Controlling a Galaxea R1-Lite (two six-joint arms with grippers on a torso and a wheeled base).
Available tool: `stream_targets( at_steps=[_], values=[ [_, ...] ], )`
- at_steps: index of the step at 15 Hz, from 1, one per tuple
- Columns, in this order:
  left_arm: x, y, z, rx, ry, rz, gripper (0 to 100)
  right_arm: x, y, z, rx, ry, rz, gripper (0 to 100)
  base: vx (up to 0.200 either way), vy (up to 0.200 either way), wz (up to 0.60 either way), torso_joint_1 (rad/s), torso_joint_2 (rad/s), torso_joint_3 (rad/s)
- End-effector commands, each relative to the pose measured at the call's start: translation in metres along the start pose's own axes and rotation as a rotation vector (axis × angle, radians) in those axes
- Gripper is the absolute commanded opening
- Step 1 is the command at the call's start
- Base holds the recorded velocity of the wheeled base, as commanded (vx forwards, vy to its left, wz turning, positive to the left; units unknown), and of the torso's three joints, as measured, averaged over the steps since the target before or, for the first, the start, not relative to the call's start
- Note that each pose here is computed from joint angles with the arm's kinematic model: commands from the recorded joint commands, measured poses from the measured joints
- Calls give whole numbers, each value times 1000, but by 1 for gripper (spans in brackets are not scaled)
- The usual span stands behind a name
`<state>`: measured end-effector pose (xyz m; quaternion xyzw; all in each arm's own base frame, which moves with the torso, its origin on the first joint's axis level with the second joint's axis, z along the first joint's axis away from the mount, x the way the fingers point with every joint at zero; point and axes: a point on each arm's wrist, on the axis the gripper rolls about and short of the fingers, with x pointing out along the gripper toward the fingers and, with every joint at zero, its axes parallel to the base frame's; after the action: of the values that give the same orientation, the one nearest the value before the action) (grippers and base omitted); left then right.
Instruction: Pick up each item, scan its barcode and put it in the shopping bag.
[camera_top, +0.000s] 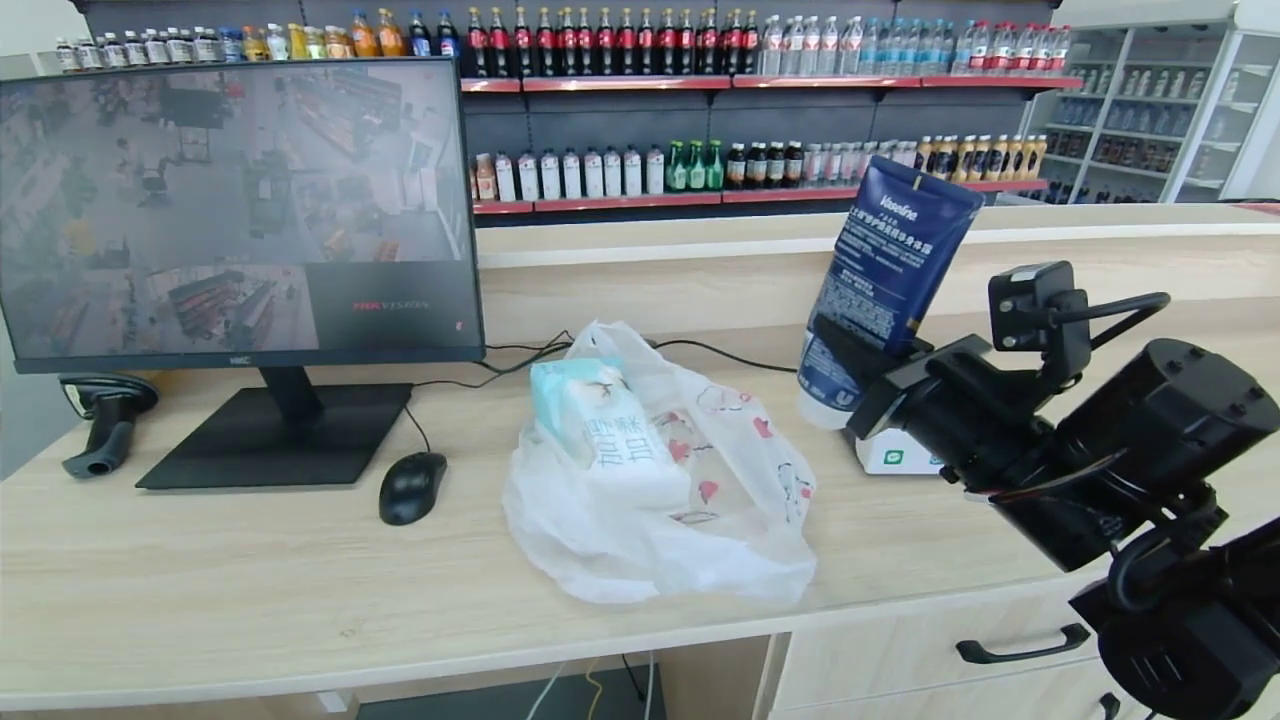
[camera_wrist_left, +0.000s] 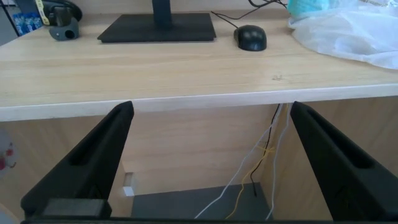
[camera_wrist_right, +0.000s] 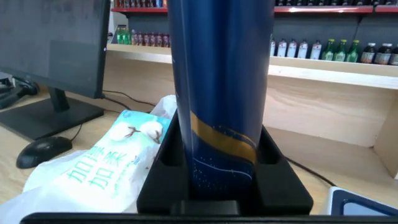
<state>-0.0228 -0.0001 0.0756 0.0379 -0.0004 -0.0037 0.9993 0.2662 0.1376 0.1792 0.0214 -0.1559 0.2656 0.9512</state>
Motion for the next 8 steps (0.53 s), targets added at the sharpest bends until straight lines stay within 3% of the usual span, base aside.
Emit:
stream_targets(
  at_steps=[1,4,8],
  values=[
    [0,0,0,-1,-1,0,100,0,1,2,0,-7,4,0,0,0,0,0,0,0],
    [0,0,0,-1,0,0,100,0,1,2,0,-8,6,0,0,0,0,0,0,0],
    [0,0,0,1,-1,0,100,2,2,1,1,-10,7,0,0,0,600,0,2,5]
  ],
)
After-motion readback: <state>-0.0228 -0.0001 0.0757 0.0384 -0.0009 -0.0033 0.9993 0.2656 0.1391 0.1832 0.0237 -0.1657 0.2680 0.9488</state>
